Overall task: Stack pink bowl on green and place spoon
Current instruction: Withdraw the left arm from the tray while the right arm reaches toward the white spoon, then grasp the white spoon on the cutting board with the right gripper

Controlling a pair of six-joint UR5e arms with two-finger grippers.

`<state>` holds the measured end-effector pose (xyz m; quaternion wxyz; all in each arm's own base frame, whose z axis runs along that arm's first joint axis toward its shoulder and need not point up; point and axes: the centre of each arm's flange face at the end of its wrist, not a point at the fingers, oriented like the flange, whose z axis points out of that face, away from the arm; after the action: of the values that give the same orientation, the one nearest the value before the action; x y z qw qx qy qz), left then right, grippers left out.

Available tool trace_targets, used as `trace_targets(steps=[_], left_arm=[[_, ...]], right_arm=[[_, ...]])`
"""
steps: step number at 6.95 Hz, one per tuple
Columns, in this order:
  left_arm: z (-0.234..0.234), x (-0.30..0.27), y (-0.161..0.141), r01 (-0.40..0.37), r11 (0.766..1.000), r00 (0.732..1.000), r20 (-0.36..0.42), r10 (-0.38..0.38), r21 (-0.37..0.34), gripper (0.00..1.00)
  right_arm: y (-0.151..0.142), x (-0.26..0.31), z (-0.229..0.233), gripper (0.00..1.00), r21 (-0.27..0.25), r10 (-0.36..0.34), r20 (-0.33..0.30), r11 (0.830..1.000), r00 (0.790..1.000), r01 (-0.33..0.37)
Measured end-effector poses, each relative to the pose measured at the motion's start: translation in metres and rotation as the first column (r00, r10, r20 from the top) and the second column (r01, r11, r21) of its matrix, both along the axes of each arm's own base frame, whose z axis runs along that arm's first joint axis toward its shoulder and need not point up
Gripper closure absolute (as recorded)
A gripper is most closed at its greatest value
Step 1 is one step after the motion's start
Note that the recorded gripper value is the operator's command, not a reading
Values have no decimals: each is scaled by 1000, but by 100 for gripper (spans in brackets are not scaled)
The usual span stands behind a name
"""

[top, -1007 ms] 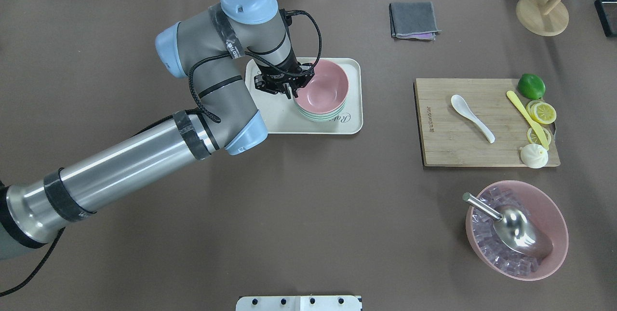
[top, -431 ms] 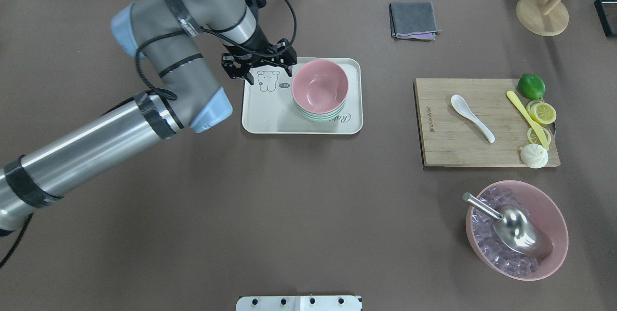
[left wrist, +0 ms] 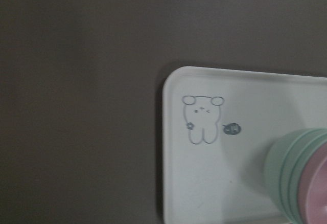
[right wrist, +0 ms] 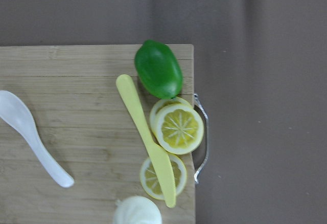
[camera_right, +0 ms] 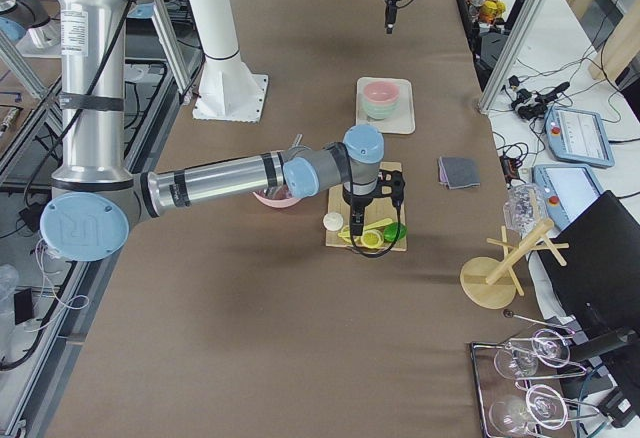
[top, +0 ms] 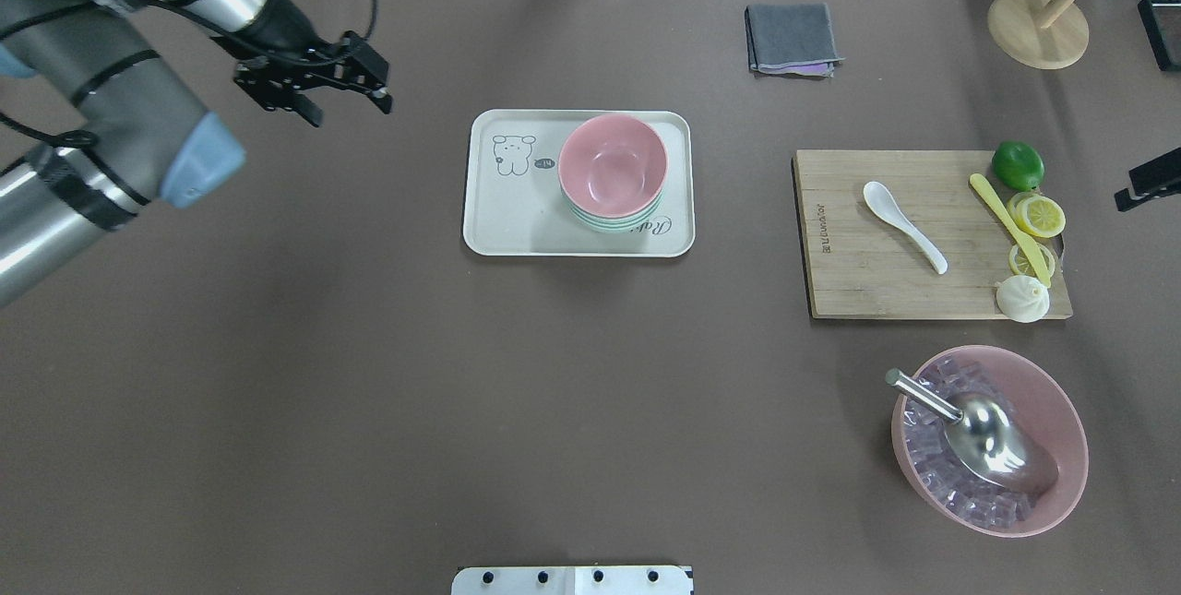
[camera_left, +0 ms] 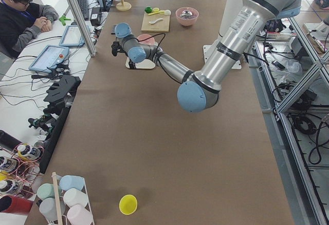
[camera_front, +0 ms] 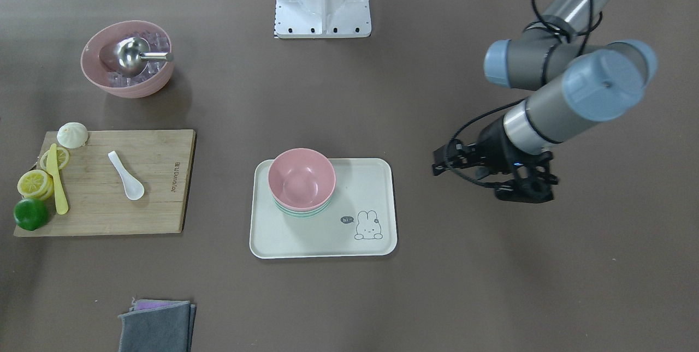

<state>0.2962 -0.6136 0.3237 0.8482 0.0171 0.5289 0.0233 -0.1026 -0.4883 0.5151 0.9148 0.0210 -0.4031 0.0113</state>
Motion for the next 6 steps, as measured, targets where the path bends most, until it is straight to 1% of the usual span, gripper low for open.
trace_targets(steps=[1, 2, 3, 4, 5, 6], left_arm=[[50, -57, 6, -11, 998, 1000, 18, 10, 63, 1], [113, -118, 20, -31, 990, 998, 57, 24, 137, 1], [177, -181, 37, -63, 976, 993, 109, 41, 207, 1], [229, -239, 55, -104, 960, 985, 162, 63, 258, 1], [265, -286, 71, -149, 946, 975, 204, 91, 289, 1], [283, -312, 81, -180, 936, 966, 235, 110, 301, 1]], right_arm=[[-12, -36, -24, 0, 20, -6, -14, 1000, 1000, 6], [-17, -71, -43, 1, 58, -32, -33, 998, 999, 34], [-16, -100, -56, 1, 121, -68, -51, 990, 996, 74], [-11, -127, -62, 1, 218, -121, -78, 966, 990, 136], [-4, -153, -59, 1, 318, -188, -121, 923, 975, 217], [2, -170, -50, 1, 377, -240, -151, 883, 959, 280]])
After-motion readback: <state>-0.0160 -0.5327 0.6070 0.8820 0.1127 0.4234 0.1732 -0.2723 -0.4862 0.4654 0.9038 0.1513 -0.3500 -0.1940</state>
